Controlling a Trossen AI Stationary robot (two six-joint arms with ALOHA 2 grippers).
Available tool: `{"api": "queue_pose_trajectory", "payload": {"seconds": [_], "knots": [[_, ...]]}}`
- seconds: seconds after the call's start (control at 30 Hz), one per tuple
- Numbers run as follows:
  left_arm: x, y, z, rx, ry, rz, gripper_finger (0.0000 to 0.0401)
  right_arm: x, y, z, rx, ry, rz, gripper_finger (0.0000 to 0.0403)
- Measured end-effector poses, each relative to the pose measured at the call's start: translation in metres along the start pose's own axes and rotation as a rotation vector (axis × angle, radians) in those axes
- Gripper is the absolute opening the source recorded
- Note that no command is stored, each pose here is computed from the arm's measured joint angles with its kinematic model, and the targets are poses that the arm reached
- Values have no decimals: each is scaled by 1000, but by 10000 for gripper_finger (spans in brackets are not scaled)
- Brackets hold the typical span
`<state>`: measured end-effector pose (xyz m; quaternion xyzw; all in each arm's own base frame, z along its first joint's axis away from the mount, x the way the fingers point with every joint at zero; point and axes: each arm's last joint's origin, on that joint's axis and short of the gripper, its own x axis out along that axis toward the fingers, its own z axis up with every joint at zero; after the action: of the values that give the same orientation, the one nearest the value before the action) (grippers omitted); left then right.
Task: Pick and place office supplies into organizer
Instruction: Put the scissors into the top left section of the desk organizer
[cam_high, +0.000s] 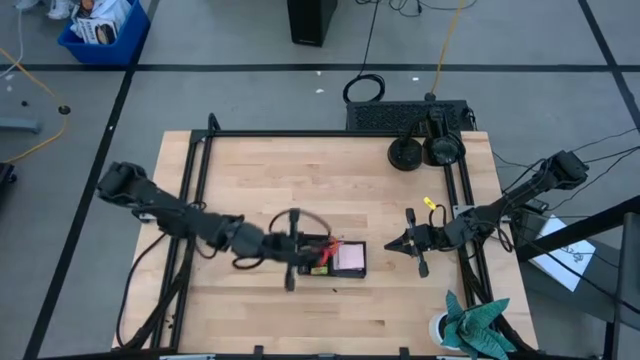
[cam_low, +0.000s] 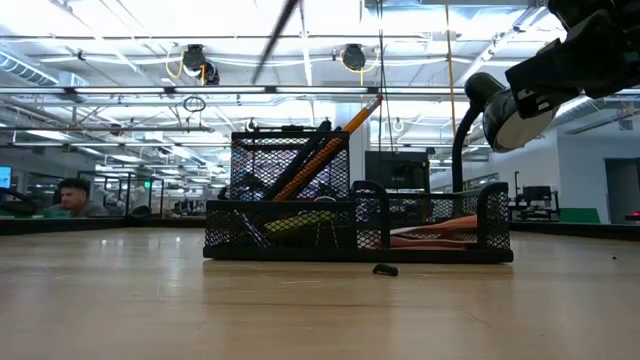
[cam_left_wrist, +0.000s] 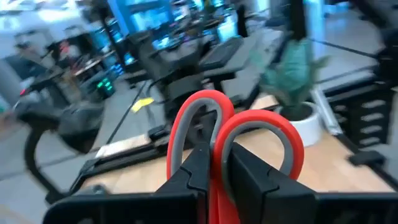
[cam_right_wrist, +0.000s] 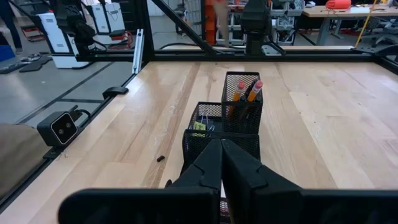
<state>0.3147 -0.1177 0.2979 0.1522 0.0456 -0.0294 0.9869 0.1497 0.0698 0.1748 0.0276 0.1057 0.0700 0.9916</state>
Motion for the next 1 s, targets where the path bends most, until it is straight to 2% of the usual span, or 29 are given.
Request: {"api": "queue_pose_trajectory", "payload": {"seconds": [0.17,0.33,0.47,0.73,0.87,0.93,1.0], "knots": [[12,15,-9,-83,1,80,27,0,0,0,0,0,0,0],[28,9,-28,-91,51,92,25,0,0,0,0,1,0,0],[33,8,-36,-96,83,154,36,0,0,-1,11,14,-2,0],[30,9,-40,-86,115,206,40,0,0,-2,19,21,-3,0],[24,8,-60,-129,119,219,41,0,0,-2,33,22,-4,0],[14,9,-70,-143,90,223,41,0,0,-3,43,27,-4,0],[8,11,-73,-185,0,224,41,0,0,-3,42,28,-2,0]]}}
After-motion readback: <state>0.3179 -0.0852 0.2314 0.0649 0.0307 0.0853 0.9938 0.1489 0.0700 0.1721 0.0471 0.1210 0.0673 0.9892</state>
